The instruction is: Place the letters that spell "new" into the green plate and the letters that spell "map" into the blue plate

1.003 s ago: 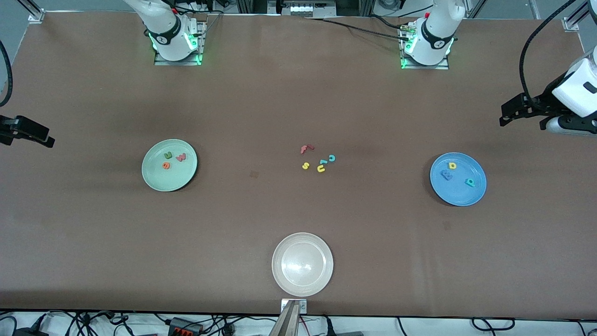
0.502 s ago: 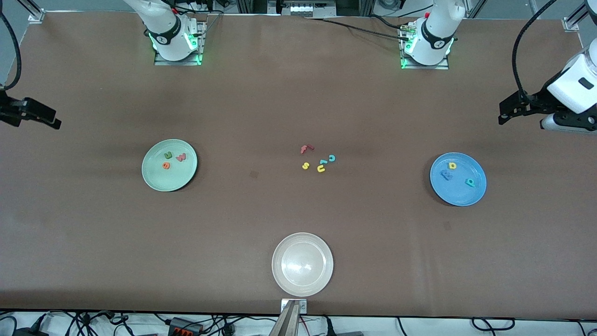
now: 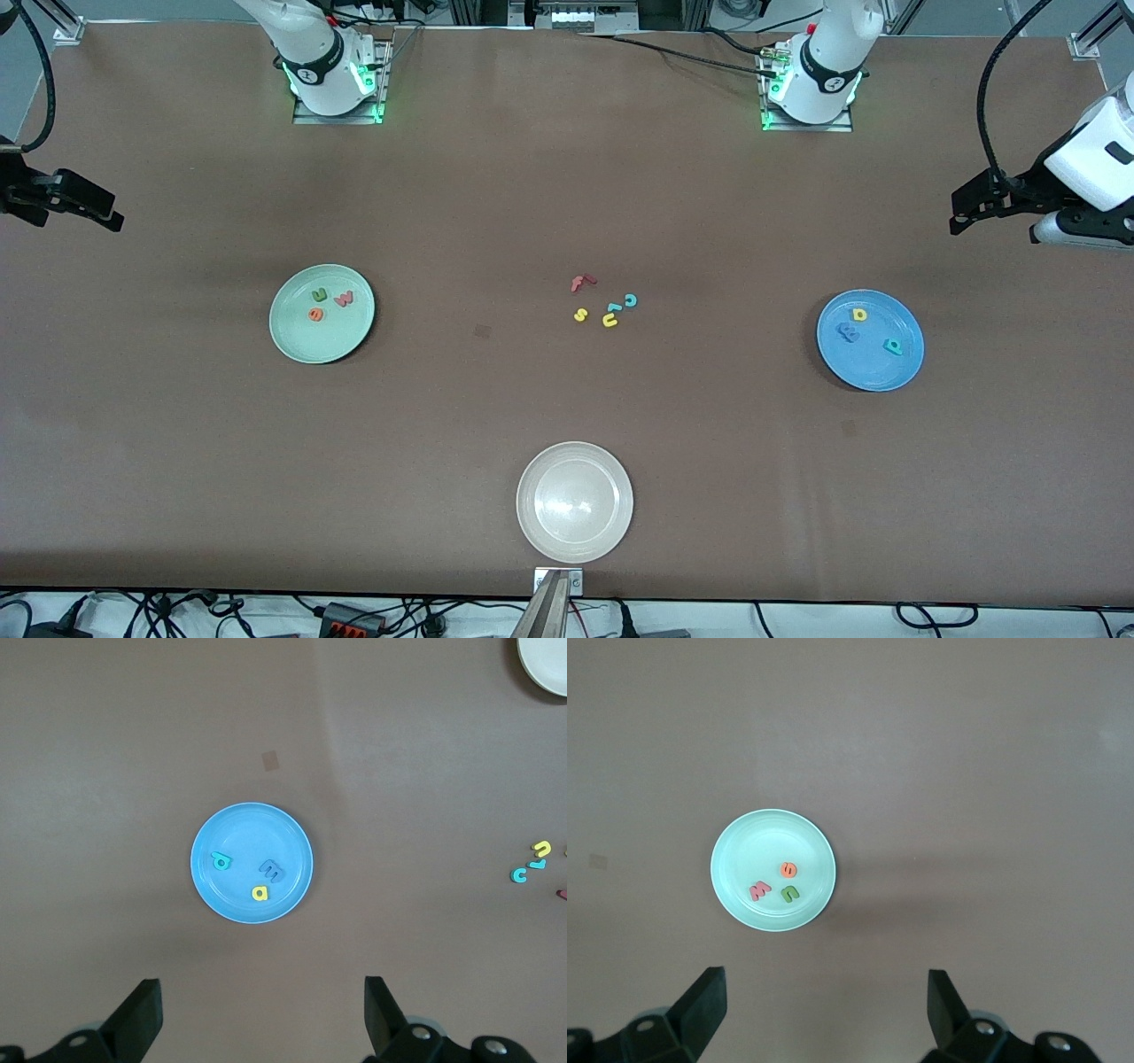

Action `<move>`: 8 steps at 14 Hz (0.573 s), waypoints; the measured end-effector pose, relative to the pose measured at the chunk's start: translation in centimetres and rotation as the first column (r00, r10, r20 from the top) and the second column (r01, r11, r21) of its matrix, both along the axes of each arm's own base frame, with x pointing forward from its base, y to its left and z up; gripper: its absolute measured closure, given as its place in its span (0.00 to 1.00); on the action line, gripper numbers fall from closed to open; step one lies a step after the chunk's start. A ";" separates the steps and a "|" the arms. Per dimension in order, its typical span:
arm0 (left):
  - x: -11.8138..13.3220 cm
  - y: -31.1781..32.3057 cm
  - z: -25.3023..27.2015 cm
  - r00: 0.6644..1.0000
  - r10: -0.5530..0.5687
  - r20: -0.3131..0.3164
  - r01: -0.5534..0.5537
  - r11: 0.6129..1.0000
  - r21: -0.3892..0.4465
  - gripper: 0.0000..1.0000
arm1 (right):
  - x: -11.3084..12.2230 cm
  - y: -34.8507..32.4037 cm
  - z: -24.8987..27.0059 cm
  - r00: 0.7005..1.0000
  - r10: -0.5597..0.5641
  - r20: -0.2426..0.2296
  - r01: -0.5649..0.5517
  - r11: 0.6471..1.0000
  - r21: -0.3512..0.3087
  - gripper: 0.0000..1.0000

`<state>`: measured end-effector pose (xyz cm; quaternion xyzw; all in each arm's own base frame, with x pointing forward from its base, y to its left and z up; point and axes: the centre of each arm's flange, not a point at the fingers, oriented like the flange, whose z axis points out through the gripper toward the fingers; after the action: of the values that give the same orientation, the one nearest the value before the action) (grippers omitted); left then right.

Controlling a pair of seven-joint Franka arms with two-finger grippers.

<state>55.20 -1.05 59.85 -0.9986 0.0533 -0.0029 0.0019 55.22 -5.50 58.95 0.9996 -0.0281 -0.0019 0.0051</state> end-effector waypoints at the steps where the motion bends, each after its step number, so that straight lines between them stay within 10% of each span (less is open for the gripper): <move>1: 0.0 0.0 0.0 1.000 0.000 0.000 0.000 1.000 0.000 0.00 | 0.0 0.0 0.0 1.000 0.000 0.000 0.000 1.000 0.000 0.00; 8: -0.1 0.0 -0.1 1.000 0.000 -0.010 0.000 1.000 0.000 0.00 | 0.0 0.0 -0.8 1.000 0.001 -0.005 -0.001 1.000 -0.001 0.00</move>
<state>55.09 -1.06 59.79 -0.9986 0.0534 0.0021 0.0018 55.25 -5.46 58.18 0.9996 -0.0273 -0.0047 0.0054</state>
